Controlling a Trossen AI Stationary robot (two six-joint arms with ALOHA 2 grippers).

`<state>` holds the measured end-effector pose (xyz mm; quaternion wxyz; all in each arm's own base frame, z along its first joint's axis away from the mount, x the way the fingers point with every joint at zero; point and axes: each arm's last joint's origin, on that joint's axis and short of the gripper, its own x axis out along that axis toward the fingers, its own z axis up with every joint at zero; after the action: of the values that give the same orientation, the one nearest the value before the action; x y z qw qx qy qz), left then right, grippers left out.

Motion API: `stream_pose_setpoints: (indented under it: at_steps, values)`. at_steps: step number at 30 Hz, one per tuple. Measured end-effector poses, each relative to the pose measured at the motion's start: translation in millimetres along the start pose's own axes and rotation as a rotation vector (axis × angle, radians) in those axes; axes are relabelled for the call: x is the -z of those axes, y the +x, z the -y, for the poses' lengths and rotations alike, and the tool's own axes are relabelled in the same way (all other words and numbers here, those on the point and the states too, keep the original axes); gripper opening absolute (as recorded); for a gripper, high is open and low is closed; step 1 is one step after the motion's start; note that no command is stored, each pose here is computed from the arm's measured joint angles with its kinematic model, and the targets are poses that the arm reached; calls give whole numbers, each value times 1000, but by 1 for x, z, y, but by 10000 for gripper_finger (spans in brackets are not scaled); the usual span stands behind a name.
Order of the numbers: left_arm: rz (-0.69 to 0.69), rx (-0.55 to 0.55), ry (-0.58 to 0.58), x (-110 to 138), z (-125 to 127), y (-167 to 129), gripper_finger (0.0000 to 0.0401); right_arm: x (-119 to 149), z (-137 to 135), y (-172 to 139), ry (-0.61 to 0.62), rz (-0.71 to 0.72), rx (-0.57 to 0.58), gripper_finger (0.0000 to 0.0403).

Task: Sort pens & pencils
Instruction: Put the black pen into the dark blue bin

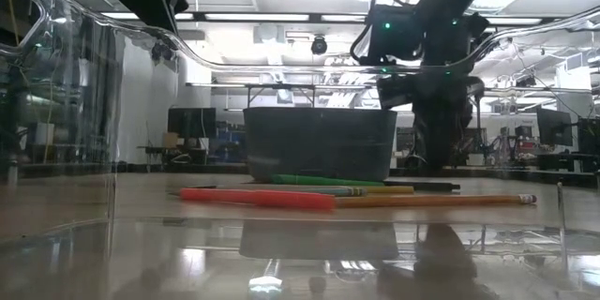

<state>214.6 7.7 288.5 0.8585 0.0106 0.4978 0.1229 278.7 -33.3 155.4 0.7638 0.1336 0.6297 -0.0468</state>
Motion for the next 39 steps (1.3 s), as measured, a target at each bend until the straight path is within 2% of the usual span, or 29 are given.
stream_pose_setpoints:
  at_steps: [7,15,39]
  values:
    - [0,1,-5,0,0,0,24,1,0,1,-1,-8,24,83]
    - [0,3,-8,0,0,0,24,1,1,16,26,-62,37,83]
    - [0,3,-8,0,0,0,24,1,2,16,41,-55,90,82]
